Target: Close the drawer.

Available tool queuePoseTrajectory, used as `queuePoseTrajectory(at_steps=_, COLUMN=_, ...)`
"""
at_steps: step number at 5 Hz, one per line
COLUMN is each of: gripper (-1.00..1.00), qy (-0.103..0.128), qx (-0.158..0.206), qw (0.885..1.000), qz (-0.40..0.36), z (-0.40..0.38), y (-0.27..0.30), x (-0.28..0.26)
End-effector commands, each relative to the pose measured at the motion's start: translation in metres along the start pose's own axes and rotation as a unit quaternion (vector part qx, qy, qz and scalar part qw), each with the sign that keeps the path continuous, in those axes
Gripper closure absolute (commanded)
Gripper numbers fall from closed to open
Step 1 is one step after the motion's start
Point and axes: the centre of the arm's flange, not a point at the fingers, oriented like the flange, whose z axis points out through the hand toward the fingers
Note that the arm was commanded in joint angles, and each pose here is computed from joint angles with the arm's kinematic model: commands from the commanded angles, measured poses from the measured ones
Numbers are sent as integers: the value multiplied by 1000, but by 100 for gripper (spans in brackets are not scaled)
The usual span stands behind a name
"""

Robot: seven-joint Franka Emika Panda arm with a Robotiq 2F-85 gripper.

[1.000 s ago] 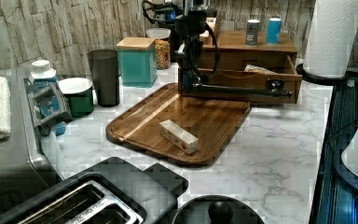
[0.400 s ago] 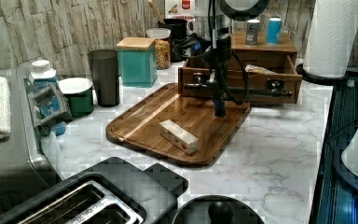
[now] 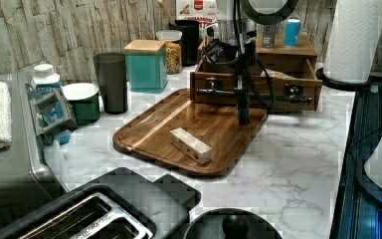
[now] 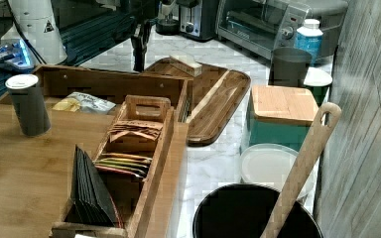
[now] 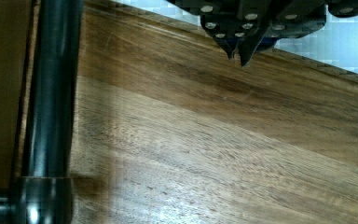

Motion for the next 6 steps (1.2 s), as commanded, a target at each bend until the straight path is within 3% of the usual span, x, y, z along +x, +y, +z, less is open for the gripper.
queuePoseTrajectory(at_steps=1, gripper=100, qy=25, qx=16, qw=1000, qz=-9, z=-38, y=104, x=11)
queuePoseTrajectory(at_steps=2, gripper=100, qy=27, qx=19, qw=999, qz=-16, z=-47, y=133, x=12)
queuePoseTrajectory(at_steps=3, gripper=100, qy=54, qx=4, qw=998, qz=-28, z=-60, y=163, x=13)
queuePoseTrajectory(at_steps=5, gripper=100, qy=73, qx=-9, qw=997, qz=-34, z=-87, y=224, x=12)
queuePoseTrajectory(at_steps=6, gripper=100, qy=105, qx=-32, qw=994, qz=-23, z=-78, y=247, x=6)
